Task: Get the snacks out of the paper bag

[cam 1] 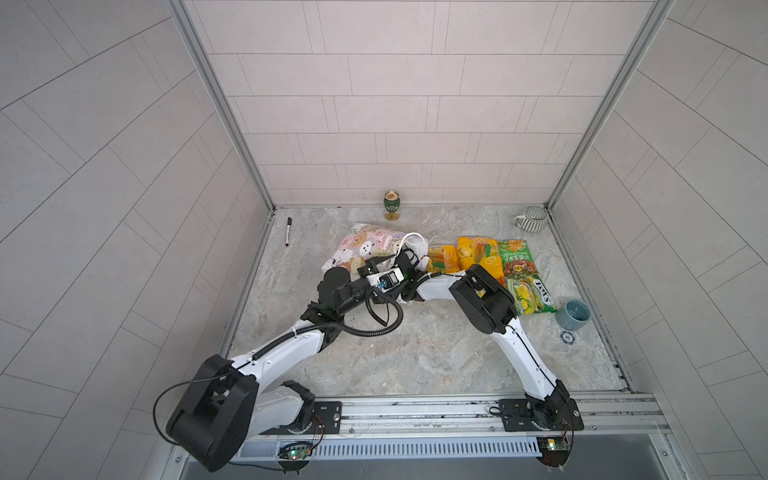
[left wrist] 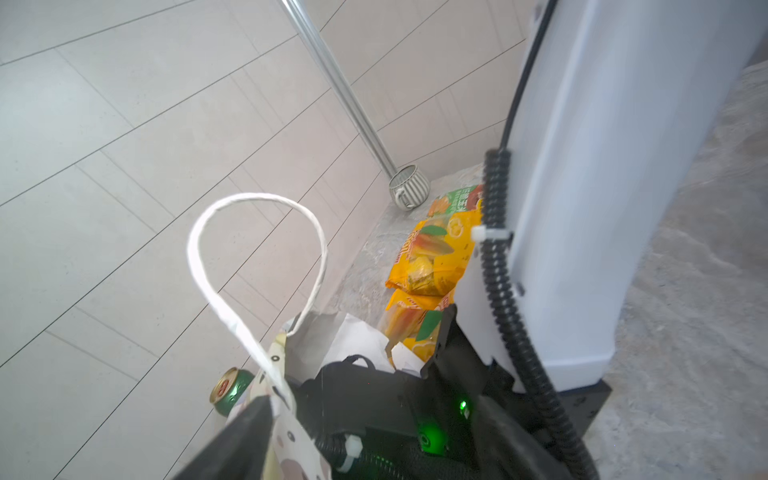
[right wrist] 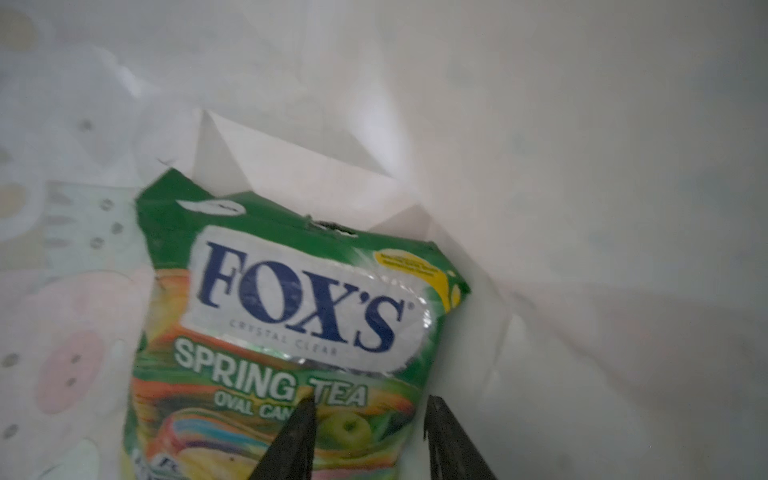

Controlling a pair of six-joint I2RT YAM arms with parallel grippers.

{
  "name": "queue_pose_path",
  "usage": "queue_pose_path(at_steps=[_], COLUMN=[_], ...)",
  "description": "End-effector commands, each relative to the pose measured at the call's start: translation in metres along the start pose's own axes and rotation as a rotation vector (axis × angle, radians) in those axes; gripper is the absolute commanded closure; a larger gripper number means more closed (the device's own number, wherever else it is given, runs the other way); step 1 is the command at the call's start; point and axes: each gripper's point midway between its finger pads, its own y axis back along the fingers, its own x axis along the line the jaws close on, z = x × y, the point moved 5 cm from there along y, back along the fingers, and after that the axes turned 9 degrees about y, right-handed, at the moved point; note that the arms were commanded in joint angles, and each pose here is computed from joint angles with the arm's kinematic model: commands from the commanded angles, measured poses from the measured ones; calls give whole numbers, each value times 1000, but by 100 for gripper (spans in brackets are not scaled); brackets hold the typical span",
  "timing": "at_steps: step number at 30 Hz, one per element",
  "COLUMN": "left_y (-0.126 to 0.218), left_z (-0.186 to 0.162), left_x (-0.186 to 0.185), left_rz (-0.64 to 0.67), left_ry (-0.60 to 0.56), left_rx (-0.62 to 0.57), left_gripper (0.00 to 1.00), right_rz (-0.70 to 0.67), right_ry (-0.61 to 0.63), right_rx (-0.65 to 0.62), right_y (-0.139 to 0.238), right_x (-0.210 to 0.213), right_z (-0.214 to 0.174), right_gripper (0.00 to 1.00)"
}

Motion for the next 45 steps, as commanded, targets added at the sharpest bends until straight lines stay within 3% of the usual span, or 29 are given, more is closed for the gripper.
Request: queue_pose_path(at_steps=[1,5,7,9,13,16,18,21,29,32,35,40,43,45], left_y=[13,32,42,47,72,95,101,101,97,85,76,60,58,61], left_z=[39,72,86,82,23,-47,-79,-112,-153,-164,-175,-184,-187,-185], left_x=[14,44,80,118,184,204,204,198,166,153,142,126,123,125], left_rz=[25,112,262,430,865,1044,1092,1053,976,873,808,699,690,711], left_ry=[12,140,266,427,793,1097,1193,1336,1297,1352,1388,1409,1400,1375], left_rx=[-118,-206,-238,-193,-79,9,80,148,267,331,320,335,348,349], left_gripper=[6,3,0,0,0,0,0,0,3,12,17,30,45,63], right_rz=[-53,-45,-39,-38,-24,-7,1,15,69,81,91,89,86,90], right_ry=[-56,-54,-41,-30,-25,-18,-18,-7,5,4,10,13,26,30], right_rx=[-4,-6,-3,-6,-7,-5,-4,-2,22,21,19,30,39,37], right_y=[6,7,8,9,11,11,12,13,14,15,17,16,16,18], right_x=[-18,-20,-18,-16,-12,-6,-3,1,10,12,15,14,13,15], right_z=[0,-1,-1,1,2,4,6,7,6,7,8,6,5,6], right_gripper=[57,57,56,53,50,48,48,47,46,46,45,45,45,45])
